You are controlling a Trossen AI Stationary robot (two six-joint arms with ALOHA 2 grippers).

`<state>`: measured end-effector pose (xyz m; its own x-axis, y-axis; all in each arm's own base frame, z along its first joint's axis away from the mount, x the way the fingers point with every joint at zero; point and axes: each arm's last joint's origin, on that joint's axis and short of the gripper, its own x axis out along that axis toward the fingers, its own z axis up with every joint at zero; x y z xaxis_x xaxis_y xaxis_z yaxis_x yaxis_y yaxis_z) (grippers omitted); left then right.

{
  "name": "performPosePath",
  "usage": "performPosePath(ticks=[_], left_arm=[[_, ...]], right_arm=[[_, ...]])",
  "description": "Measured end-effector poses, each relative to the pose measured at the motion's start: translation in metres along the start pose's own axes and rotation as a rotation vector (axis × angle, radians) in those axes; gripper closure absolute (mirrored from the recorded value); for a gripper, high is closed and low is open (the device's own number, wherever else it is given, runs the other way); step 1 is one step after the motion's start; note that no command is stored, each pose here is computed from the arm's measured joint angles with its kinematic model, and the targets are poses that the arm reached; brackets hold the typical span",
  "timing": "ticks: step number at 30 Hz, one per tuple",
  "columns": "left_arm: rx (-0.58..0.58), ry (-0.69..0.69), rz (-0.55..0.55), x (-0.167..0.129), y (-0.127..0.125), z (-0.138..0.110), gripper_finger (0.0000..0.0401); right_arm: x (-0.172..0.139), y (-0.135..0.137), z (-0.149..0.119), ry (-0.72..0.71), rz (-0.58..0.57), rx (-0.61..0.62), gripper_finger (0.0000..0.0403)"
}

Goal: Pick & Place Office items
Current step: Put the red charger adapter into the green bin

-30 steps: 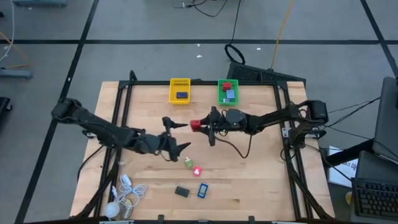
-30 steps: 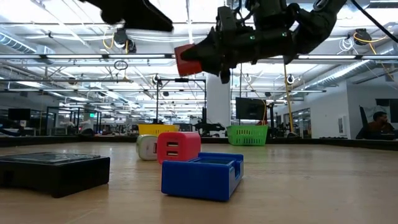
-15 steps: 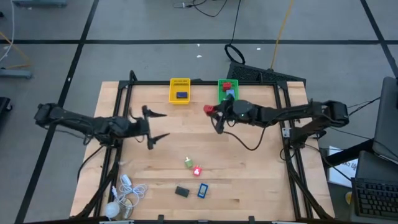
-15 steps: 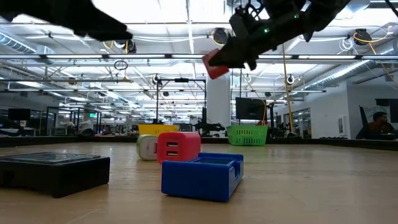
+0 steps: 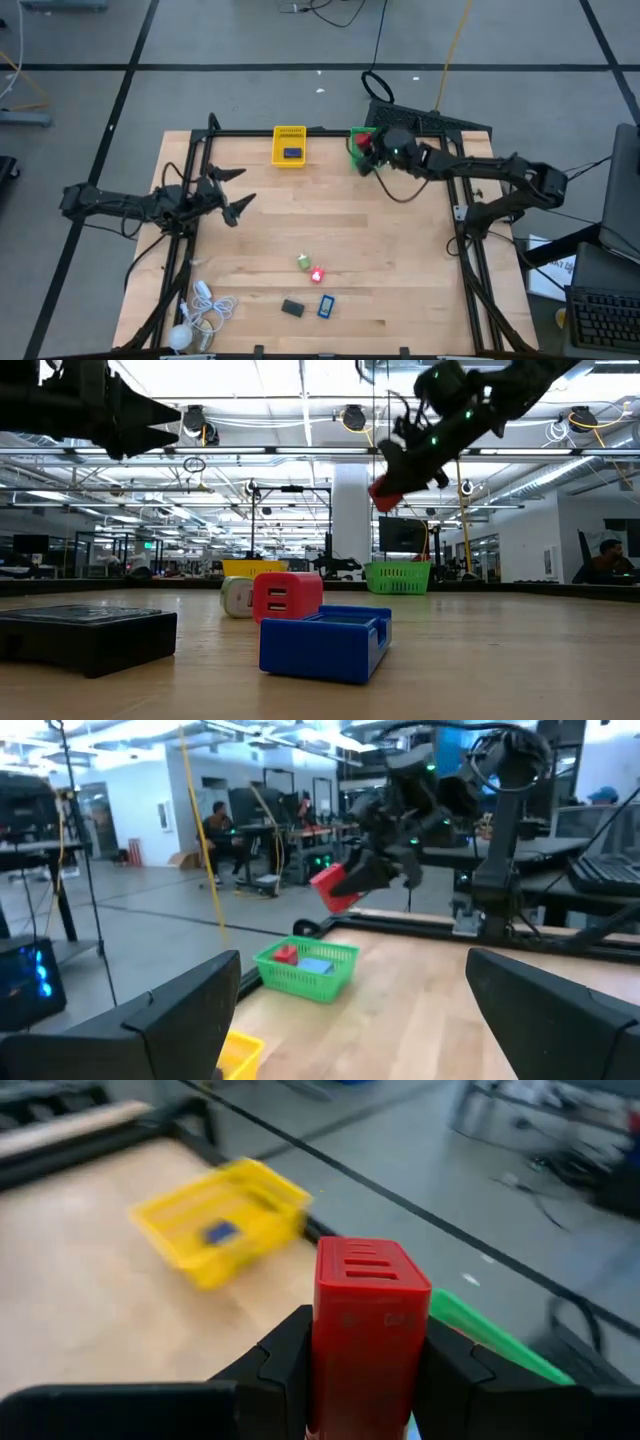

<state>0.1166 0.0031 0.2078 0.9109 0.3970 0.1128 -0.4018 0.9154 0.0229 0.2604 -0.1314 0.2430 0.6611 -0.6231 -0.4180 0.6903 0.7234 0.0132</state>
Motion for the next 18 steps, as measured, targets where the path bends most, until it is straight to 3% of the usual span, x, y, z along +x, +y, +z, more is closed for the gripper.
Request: performPosePath(ticks=[3, 7, 14, 18], left_arm=[[-0.01, 0.028, 0.006, 0.0, 0.001, -0.003, 0.0011], [-0.003, 0.08, -0.002, -0.001, 0.001, -0.009, 0.0011], [0.017, 0.099, -0.008, -0.001, 0.0, -0.011, 0.0011], [0.02, 0.099, 0.002, -0.001, 0.001, -0.011, 0.0011]], right_arm=[[0.01, -0.022, -0.007, 0.074, -0.077, 0.036, 0.029], [0.026, -0.04, -0.015, 0.131, -0.033, 0.098, 0.029], [0.054, -0.048, -0.032, 0.21, -0.017, 0.1, 0.029], [0.066, -0.047, -0.029, 0.205, -0.014, 0.086, 0.029]])
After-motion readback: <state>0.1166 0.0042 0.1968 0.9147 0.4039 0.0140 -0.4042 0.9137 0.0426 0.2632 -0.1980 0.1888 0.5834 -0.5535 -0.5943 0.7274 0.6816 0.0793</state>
